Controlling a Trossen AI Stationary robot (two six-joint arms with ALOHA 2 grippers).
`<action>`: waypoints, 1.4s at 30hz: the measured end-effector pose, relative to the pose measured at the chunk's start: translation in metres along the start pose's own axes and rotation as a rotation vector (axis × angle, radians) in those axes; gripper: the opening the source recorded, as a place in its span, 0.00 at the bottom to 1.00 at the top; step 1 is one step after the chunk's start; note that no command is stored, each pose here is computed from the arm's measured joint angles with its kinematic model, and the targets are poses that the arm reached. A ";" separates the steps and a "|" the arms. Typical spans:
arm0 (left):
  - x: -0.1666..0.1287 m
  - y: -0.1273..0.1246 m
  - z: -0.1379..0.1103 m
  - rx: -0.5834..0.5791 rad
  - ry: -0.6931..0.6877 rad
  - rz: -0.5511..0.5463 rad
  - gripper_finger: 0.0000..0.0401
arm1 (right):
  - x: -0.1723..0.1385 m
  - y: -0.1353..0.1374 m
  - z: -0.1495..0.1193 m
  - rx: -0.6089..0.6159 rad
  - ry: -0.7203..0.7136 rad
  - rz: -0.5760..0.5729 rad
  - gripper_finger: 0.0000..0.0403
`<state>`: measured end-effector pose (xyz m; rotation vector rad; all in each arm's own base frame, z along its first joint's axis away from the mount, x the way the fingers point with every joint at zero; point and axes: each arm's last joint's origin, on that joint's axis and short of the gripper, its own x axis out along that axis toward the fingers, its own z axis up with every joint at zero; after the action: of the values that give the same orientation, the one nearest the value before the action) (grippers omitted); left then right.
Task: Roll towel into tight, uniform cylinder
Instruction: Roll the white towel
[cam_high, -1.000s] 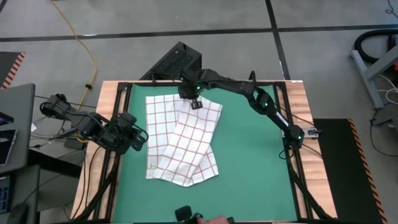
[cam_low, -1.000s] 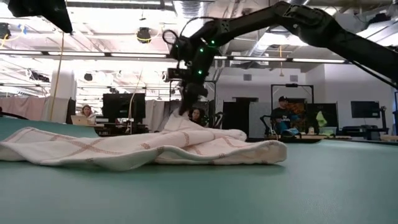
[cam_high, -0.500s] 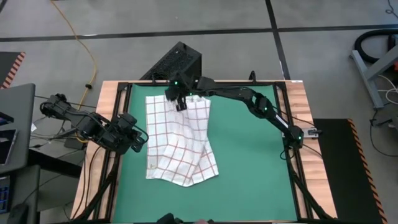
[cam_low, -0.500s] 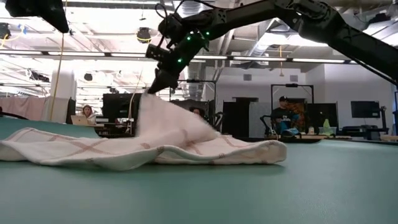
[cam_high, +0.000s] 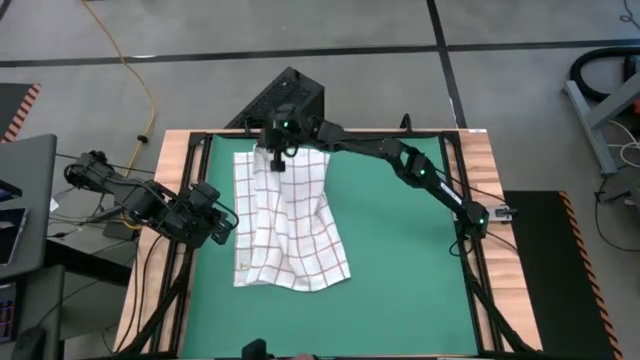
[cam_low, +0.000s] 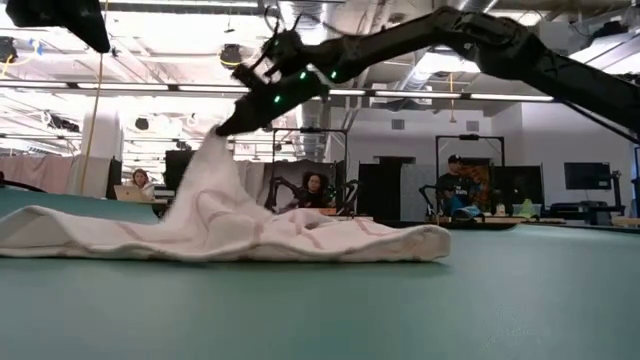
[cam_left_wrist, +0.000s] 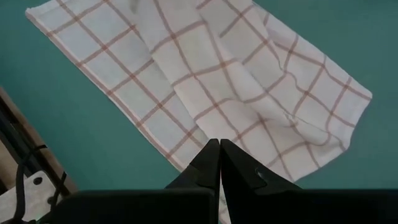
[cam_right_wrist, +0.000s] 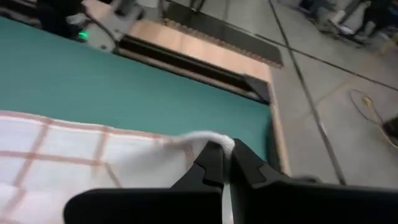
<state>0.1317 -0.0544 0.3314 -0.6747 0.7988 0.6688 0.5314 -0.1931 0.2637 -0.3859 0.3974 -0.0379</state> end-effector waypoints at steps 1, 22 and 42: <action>0.000 0.000 0.000 -0.006 0.000 0.000 0.00 | 0.005 0.004 -0.002 -0.003 -0.011 0.008 0.04; 0.002 0.000 0.004 -0.087 -0.025 0.016 0.00 | 0.025 -0.010 -0.021 0.134 -0.181 -0.089 0.25; 0.024 0.004 0.020 -0.156 -0.241 0.090 0.00 | -0.013 -0.039 0.004 0.165 -0.162 -0.146 0.63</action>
<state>0.1499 -0.0307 0.3214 -0.6860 0.5601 0.8832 0.5226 -0.2266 0.2862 -0.2524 0.2034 -0.1795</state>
